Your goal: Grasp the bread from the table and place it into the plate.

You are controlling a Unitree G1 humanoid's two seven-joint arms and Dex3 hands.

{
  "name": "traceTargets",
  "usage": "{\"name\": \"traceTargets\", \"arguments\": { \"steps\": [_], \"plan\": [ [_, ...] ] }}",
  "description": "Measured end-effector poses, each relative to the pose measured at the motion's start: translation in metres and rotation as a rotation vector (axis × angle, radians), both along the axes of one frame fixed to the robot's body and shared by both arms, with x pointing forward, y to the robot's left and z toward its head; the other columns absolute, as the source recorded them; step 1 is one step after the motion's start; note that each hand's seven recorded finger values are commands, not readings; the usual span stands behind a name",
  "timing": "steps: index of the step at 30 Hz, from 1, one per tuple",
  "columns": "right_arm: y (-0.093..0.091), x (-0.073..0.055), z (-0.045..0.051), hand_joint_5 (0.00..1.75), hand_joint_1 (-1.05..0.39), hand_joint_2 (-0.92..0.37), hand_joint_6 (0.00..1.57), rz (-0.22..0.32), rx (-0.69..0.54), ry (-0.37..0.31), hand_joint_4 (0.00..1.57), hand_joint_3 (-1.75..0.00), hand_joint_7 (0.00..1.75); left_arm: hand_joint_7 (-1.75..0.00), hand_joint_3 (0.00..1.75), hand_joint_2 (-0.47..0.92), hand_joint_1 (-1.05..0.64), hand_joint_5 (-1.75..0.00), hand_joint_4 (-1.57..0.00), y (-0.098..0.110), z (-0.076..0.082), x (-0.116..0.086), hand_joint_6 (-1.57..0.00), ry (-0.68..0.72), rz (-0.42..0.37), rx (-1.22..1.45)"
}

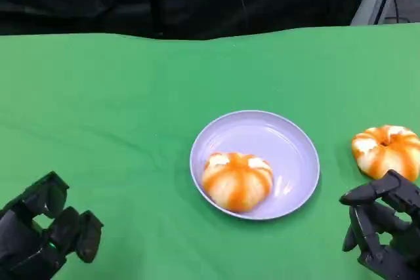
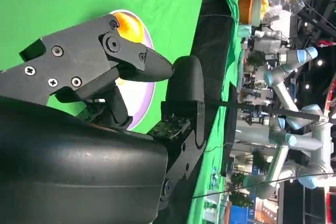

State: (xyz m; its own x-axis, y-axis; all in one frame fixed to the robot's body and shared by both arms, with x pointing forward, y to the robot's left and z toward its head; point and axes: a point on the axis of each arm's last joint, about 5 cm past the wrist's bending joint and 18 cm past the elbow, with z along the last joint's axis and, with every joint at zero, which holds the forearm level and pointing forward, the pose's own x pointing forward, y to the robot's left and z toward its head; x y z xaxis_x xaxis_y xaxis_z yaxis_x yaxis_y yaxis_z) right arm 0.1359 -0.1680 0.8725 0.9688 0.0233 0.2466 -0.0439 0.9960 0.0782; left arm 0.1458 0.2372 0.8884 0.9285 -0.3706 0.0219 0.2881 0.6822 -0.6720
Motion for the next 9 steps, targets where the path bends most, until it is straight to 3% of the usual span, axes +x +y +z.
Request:
{"name": "traceTargets", "arguments": {
  "steps": [9],
  "plan": [
    [-0.0009, -0.0002, 0.0000, 1.66, -0.16, -0.75, 0.80, -0.002, -0.002, -0.002, 0.87, -0.80, 1.42, -1.75, 1.42, 0.47, -0.05, -1.75, -0.94, -0.0027, -0.0014, 0.0000, -0.83, 0.004, 0.004, -0.013]
  ]
}}
